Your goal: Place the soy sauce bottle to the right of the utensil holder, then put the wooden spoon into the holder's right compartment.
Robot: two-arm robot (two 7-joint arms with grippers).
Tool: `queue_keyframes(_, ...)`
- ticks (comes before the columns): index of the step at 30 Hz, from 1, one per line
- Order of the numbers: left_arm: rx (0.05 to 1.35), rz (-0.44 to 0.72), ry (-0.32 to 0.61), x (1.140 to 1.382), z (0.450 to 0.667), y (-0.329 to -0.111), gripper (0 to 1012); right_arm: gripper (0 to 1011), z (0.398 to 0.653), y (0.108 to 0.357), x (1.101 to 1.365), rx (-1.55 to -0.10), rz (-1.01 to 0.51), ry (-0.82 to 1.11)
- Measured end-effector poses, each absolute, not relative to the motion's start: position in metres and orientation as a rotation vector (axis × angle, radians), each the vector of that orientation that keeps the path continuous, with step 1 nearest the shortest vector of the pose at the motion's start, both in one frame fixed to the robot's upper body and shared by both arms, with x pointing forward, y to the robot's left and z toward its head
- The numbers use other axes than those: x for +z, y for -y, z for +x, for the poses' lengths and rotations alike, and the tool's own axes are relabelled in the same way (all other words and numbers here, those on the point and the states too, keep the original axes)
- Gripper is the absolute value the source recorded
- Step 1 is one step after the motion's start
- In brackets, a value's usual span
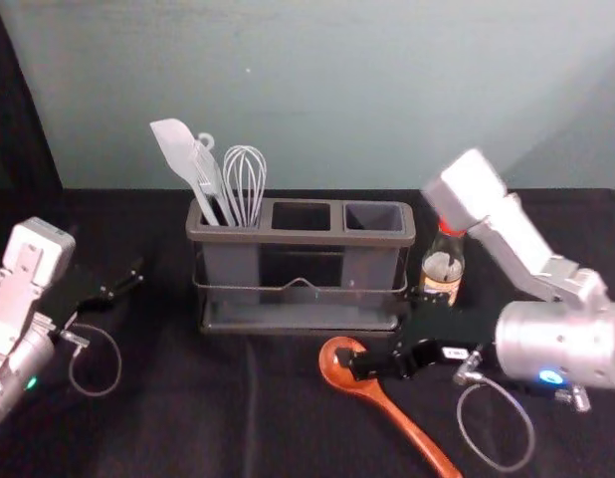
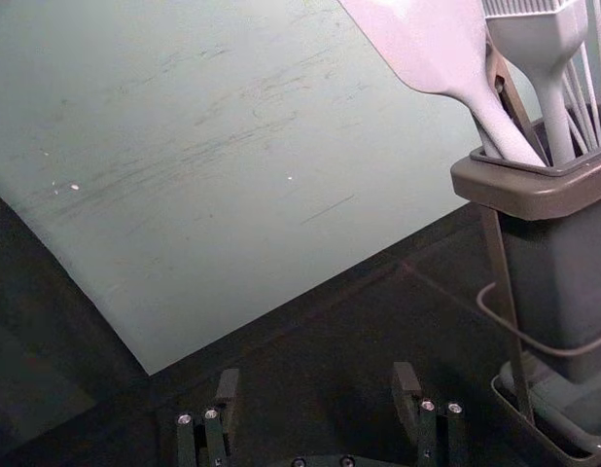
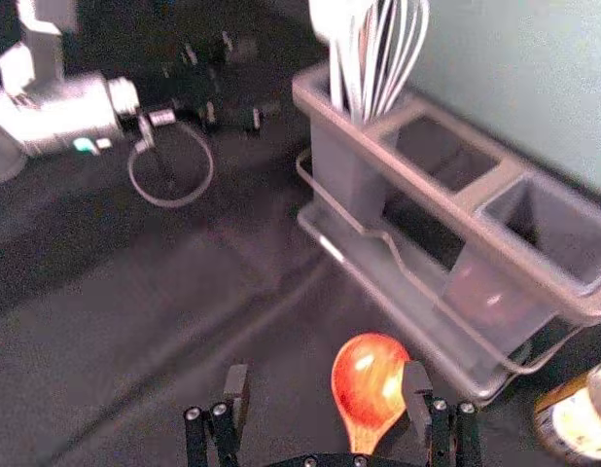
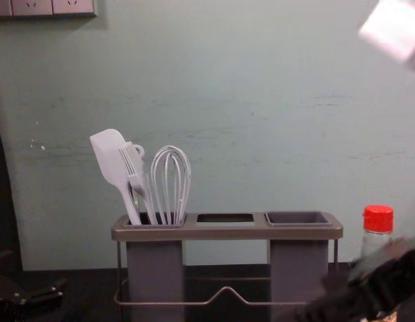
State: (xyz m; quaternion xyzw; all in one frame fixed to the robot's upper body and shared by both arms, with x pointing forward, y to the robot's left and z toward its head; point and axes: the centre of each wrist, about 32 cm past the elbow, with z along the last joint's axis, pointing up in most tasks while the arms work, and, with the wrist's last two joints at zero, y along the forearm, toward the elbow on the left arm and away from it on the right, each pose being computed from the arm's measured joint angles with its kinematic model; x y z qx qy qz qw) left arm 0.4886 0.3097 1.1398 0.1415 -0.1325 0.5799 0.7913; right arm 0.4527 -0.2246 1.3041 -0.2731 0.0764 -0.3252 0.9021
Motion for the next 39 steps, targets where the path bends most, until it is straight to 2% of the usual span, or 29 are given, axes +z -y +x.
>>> queue_keyframes(6, 1.248, 0.304, 0.285, 1.140, 0.489, -0.310, 1011, 1003, 0.472, 0.208, 1.297, -0.670, -0.688, -0.221)
queue_keyframes(14, 1.248, 0.304, 0.285, 1.140, 0.489, -0.310, 1012, 1002, 0.499, 0.203, 1.275, -0.665, -0.750, -0.306)
queue_keyframes(26, 1.248, 0.305, 0.285, 1.140, 0.489, -0.310, 1011, 1003, 0.517, 0.194, 1.258, -0.669, -0.806, -0.339)
queue_keyframes(39, 1.248, 0.304, 0.285, 1.140, 0.489, -0.310, 1011, 1002, 0.528, 0.182, 1.256, -0.683, -0.854, -0.327)
